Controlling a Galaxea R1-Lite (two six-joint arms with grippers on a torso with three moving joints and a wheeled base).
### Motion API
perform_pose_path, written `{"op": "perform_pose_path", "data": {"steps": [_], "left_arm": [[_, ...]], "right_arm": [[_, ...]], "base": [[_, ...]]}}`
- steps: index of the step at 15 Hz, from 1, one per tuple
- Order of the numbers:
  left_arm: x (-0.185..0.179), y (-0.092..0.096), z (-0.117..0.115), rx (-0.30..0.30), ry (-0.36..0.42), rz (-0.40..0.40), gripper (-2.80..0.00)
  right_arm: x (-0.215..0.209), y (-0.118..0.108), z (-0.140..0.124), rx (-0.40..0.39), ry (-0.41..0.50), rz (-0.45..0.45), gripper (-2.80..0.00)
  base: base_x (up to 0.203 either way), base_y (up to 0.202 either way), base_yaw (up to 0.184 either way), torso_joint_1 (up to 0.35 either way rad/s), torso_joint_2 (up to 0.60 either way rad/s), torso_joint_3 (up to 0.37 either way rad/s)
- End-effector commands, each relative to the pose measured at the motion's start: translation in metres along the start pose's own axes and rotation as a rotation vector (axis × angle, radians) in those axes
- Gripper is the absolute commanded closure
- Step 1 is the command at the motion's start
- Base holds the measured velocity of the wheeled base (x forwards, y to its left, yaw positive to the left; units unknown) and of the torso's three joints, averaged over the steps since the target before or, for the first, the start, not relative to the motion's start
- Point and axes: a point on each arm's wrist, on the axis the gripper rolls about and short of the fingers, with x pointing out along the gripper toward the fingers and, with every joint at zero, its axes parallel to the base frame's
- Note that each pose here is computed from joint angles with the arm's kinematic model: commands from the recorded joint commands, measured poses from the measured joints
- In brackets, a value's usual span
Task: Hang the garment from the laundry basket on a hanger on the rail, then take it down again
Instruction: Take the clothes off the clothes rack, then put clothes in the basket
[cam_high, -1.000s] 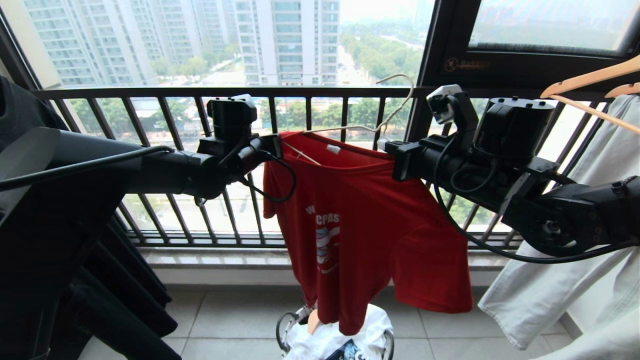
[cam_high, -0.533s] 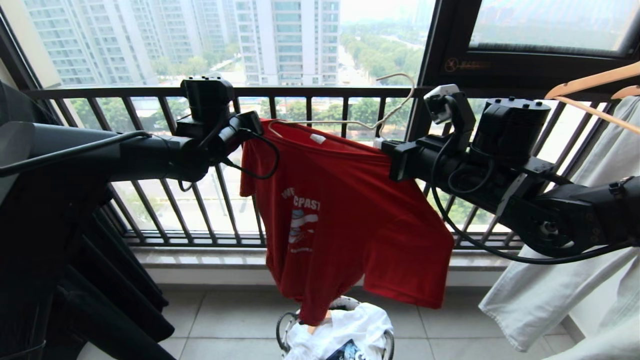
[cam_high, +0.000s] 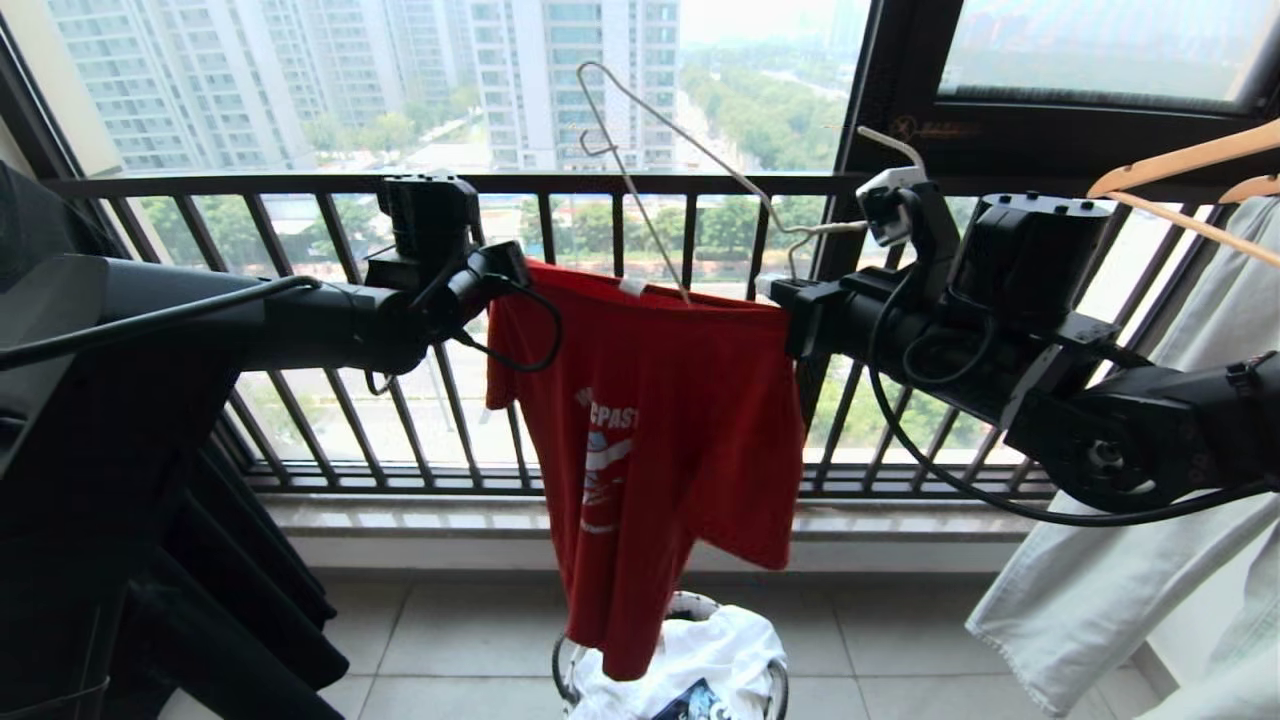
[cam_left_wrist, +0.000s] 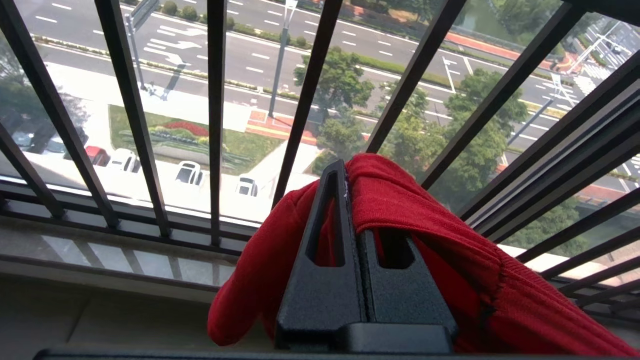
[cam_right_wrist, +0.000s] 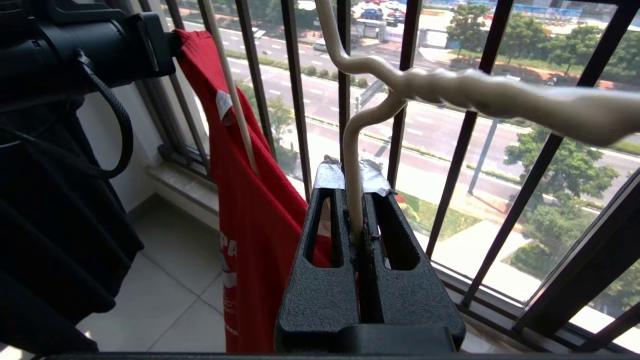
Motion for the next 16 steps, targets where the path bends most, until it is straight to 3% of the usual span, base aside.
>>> {"op": "perform_pose_path", "data": {"steps": [1, 7, 10, 16], "left_arm": [[-0.002, -0.010, -0.014, 0.012, 0.039, -0.023, 0.00], [-0.028, -0.059, -0.065, 0.074, 0.178, -0.130, 0.00], [-0.039, -0.077, -0.088, 0.135, 0.235, -0.172, 0.00], [-0.036, -0.079, -0.097, 0.133, 0.247, -0.173, 0.00]], "right_arm": [[0.000, 0.001, 0.001, -0.001, -0.005, 0.005, 0.00], [0.010, 0.000, -0.011, 0.002, 0.022, -0.007, 0.00], [0.014, -0.001, -0.014, 0.006, 0.024, -0.013, 0.00], [0.030, -0.014, -0.021, 0.017, 0.007, -0.105, 0.00]], "base": [[0.000, 0.000, 0.000, 0.000, 0.00, 0.000], [0.000, 0.000, 0.000, 0.000, 0.00, 0.000], [0.000, 0.000, 0.000, 0.000, 0.00, 0.000], [0.000, 0.000, 0.000, 0.000, 0.00, 0.000]]}}
